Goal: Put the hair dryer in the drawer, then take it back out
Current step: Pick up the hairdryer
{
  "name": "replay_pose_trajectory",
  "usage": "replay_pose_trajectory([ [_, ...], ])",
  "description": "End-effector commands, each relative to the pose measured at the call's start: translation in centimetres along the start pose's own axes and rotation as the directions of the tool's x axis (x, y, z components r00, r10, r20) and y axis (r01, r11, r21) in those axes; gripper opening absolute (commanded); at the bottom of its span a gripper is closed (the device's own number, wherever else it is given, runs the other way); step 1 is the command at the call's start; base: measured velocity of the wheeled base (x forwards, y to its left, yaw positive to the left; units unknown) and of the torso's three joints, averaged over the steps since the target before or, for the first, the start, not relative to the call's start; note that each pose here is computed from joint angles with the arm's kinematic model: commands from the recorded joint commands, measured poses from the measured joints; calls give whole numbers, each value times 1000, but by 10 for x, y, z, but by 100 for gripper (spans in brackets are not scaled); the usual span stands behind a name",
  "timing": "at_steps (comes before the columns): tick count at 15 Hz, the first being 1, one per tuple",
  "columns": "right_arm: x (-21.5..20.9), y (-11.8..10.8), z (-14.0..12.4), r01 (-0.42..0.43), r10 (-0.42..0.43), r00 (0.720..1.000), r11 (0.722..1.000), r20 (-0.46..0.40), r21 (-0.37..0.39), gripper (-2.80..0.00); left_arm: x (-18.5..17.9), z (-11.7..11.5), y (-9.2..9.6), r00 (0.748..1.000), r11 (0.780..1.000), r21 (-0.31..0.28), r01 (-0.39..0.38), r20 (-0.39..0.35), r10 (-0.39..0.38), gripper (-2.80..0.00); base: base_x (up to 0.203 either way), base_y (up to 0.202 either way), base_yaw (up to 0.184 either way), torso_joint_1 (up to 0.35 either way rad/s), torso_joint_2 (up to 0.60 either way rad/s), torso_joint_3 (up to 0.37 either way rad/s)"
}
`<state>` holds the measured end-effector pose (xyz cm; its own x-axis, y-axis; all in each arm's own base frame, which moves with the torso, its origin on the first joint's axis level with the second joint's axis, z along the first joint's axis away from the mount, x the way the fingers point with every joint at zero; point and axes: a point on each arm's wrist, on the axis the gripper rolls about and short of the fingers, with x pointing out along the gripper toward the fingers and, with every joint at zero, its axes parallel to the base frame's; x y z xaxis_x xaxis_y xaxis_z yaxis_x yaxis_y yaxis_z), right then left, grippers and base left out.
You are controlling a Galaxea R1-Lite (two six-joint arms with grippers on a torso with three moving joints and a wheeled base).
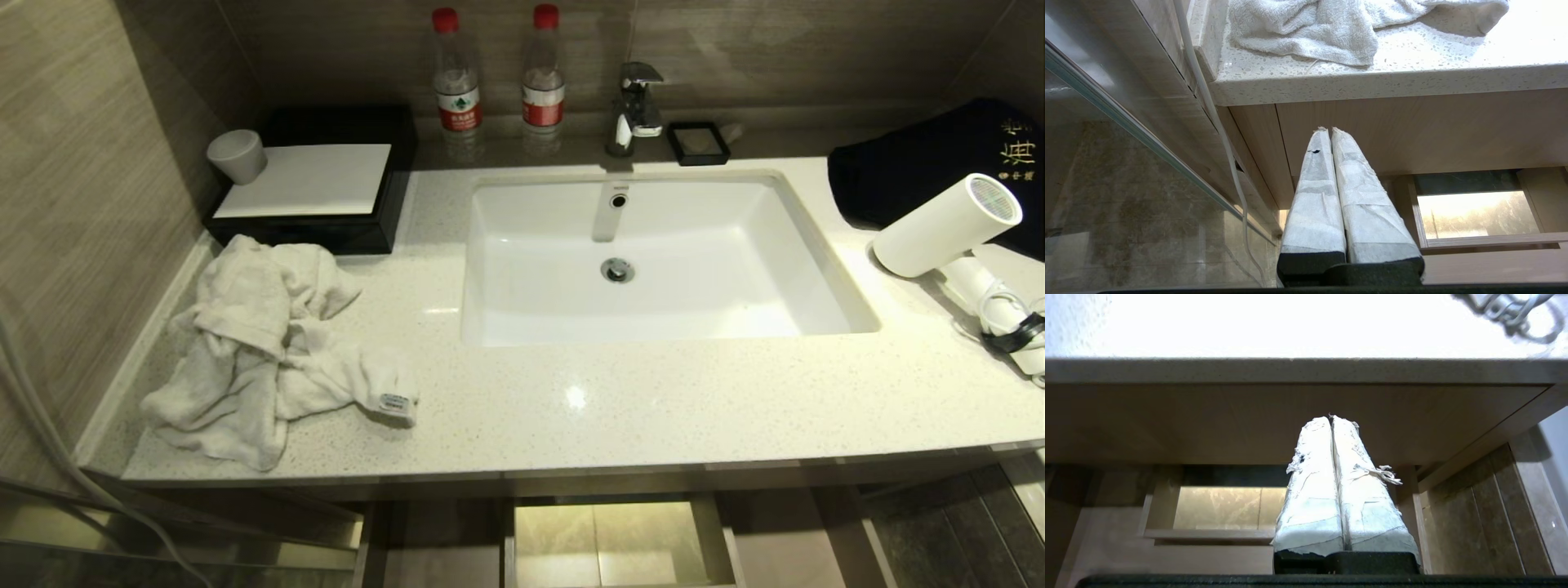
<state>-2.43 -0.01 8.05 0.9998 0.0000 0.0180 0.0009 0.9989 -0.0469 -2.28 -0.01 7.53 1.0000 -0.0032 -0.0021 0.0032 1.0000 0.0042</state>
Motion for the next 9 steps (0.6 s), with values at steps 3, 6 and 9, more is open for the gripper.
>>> replay_pose_trajectory([
  [3,-22,-4,65,30,-31,999,1000,33,4,-280,0,0,0,1000,1000,0,0,-2,0,-280,0,0,0,0,0,0],
  [6,-9,-10,118,96,-99,981,995,-169,-25,-280,0,0,0,1000,1000,0,0,-2,0,-280,0,0,0,0,0,0],
  [9,38,-13,144,196,-229,902,972,-366,-126,-280,0,0,0,1000,1000,0,0,0,0,-280,0,0,0,0,0,0],
])
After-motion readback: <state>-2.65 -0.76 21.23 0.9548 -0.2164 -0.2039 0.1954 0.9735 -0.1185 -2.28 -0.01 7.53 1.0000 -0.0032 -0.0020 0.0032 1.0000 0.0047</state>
